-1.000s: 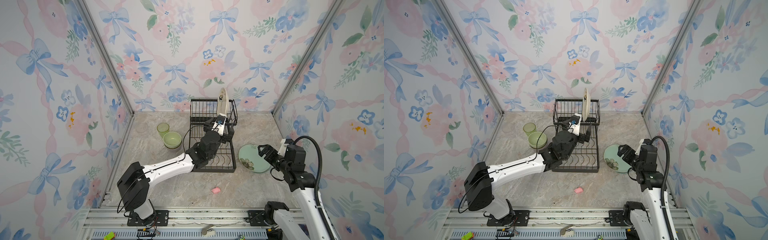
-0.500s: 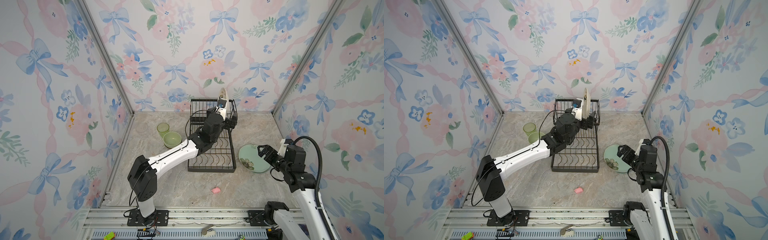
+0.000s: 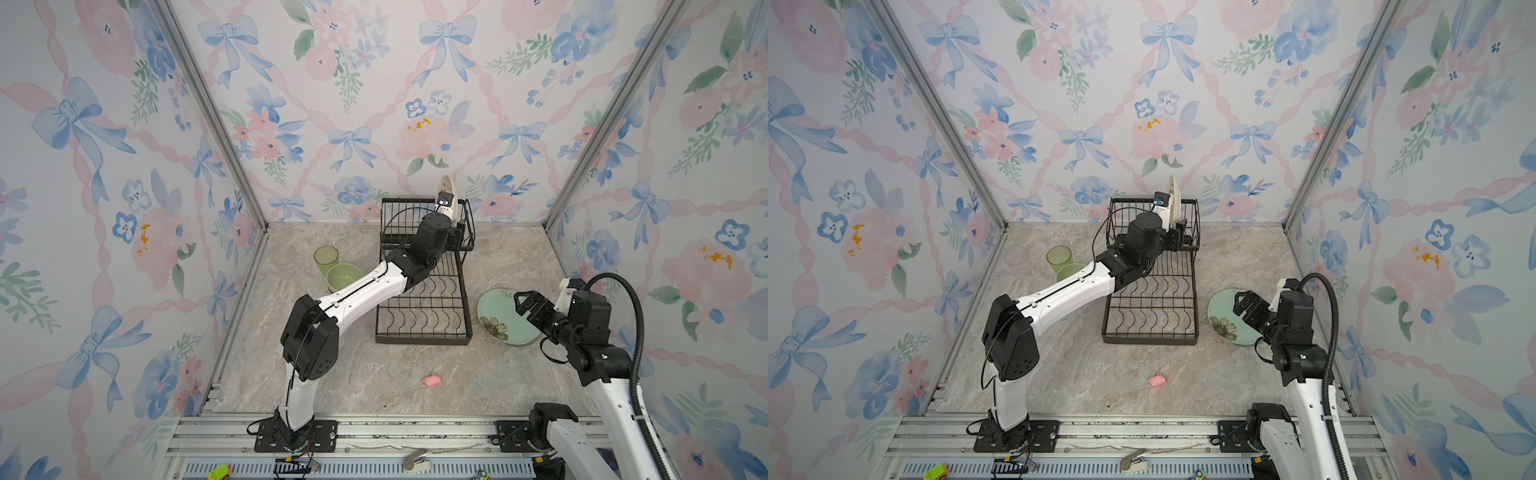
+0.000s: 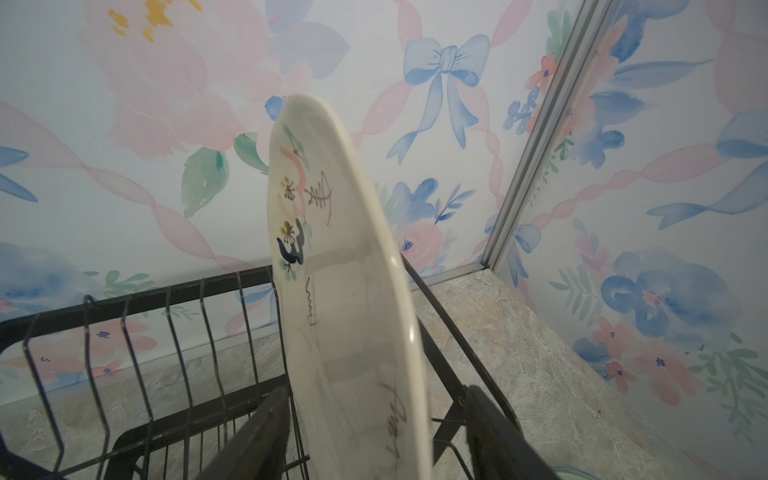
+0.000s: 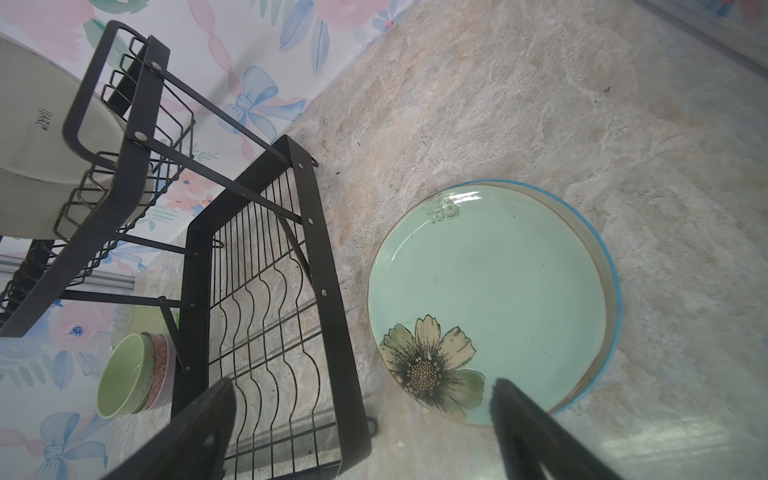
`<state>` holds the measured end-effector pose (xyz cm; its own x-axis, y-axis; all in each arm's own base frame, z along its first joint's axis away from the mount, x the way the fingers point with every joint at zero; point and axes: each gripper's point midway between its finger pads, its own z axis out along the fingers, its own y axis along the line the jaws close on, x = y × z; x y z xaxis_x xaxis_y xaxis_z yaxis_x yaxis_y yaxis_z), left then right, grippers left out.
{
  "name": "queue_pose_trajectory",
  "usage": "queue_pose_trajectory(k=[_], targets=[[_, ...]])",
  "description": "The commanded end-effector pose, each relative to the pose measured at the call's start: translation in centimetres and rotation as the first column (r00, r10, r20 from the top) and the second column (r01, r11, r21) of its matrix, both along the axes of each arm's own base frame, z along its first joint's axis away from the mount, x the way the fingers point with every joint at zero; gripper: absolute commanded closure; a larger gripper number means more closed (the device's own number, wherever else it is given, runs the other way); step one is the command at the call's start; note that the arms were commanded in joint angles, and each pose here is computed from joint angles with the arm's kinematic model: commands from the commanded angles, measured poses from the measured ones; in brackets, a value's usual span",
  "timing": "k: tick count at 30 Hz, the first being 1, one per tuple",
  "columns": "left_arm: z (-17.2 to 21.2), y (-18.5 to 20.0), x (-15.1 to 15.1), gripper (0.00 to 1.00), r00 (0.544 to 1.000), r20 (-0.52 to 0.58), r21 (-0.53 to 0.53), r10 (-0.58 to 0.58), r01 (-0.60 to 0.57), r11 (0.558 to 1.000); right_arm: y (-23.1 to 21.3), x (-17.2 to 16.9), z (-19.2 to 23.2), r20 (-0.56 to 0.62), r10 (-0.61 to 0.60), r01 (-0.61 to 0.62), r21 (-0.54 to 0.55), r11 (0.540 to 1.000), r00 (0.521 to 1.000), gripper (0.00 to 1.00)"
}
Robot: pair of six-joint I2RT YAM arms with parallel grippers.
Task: Unload the mixed dishes from the dish rack
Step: 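Close the left gripper on the rim of the cream painted plate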
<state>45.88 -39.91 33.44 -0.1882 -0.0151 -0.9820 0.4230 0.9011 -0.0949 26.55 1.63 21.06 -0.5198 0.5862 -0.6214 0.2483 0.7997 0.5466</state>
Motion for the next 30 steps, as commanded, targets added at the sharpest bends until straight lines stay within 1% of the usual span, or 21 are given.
queue_pose_trajectory(k=[1,2,7,11,16,22,23,26,28,30], targets=[[0.9,0.4,0.9,0.36,0.999,0.03,0.016,0.031,-0.032,0.999,0.1,-0.1,0.3,-0.006,0.004,-0.004,-0.016,1.0,1.0,0.03],[0.8,0.4,1.1,0.39,0.999,0.032,0.02,0.033,-0.033,0.999,0.0,0.0,0.2,-0.006,0.002,-0.002,-0.015,1.0,1.0,0.03],[0.3,0.5,2.1,0.58,0.997,0.042,0.06,0.057,-0.06,0.996,0.1,0.1,0.2,-0.012,0.004,-0.004,-0.01,1.0,1.0,0.03],[0.1,0.7,2.5,0.67,0.996,0.05,0.077,0.073,-0.077,0.994,0.2,0.1,0.4,-0.008,0.007,-0.007,-0.008,1.0,1.0,0.03],[-0.4,0.9,3.0,0.66,0.995,0.051,0.096,0.087,-0.092,0.991,0.1,0.0,0.6,-0.01,0.003,-0.003,-0.01,1.0,1.0,0.03],[-0.9,1.1,3.4,0.69,0.994,0.054,0.113,0.098,-0.103,0.988,0.2,0.2,0.9,-0.007,0.004,-0.004,-0.003,1.0,1.0,0.03],[-0.7,1.2,3.4,0.72,0.993,0.057,0.115,0.099,-0.105,0.988,0.2,0.2,1.0,-0.005,0.002,-0.002,-0.001,1.0,1.0,0.03],[-0.2,1.5,3.3,0.74,0.992,0.069,0.121,0.102,-0.11,0.986,0.3,0.2,1.1,-0.003,0.005,-0.005,0.006,1.0,1.0,0.03],[0.0,1.6,3.4,0.78,0.991,0.077,0.128,0.106,-0.116,0.985,0.4,0.2,1.1,-0.001,0.009,-0.009,0.013,1.0,1.0,0.03],[0.2,1.8,3.4,0.86,0.99,0.085,0.139,0.11,-0.121,0.983,0.6,0.2,1.2,0.002,0.016,-0.016,0.017,1.0,1.0,0.03]])
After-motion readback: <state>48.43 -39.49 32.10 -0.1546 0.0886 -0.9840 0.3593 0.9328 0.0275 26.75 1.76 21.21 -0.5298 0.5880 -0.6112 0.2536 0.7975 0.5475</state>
